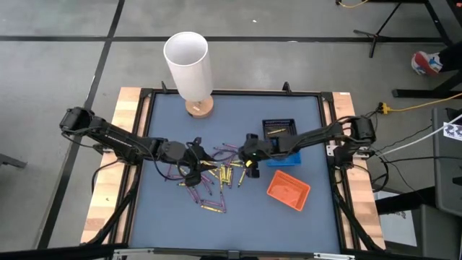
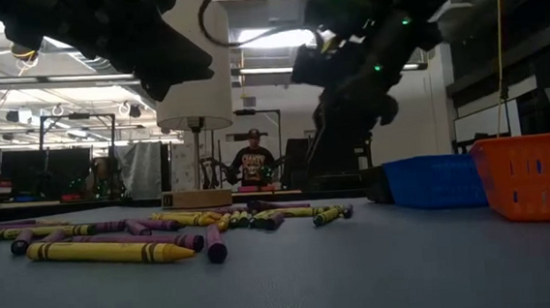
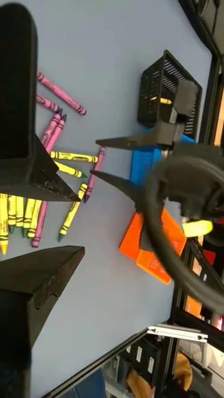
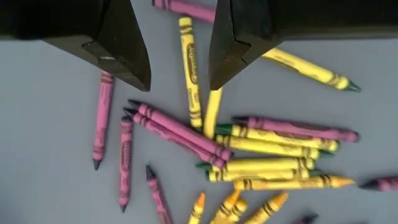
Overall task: Sort crayons
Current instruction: Put the green crayon into the blue bin
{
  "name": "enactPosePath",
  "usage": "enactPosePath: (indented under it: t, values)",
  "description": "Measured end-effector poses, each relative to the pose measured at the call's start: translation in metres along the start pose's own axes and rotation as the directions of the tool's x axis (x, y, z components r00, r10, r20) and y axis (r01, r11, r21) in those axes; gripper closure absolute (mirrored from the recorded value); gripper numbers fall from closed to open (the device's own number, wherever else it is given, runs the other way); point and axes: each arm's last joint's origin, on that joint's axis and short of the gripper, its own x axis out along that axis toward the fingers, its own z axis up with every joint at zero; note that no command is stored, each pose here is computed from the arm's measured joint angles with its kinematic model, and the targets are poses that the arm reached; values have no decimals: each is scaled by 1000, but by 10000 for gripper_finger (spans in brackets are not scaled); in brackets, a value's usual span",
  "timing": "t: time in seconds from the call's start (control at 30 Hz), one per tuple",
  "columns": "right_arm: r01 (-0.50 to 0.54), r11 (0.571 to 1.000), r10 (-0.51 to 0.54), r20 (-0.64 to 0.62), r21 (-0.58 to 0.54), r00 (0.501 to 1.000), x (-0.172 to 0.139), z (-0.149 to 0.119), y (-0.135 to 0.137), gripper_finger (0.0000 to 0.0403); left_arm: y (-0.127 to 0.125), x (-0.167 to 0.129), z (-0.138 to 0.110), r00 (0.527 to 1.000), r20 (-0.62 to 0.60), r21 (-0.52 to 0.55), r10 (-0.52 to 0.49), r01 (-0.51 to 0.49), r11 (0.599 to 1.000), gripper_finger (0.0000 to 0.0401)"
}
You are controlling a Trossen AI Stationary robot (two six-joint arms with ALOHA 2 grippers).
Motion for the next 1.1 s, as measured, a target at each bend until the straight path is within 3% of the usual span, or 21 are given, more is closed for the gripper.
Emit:
enactPosePath:
  t: [0.47, 0.83, 1.1]
  values:
    - [3, 1000, -4, -123, -10, 992, 27, -13, -6, 240, 0, 0, 0, 1000, -2, 0, 4, -4, 1000, 291]
    - [1, 1000, -2, -144, -11, 990, 32, -16, -5, 242, 1, 0, 0, 1000, 4, 0, 22, -22, 1000, 291]
    - [-34, 999, 33, -149, -5, 988, 32, -17, -4, 294, 1, 0, 0, 1000, 5, 1, 22, -22, 1000, 291]
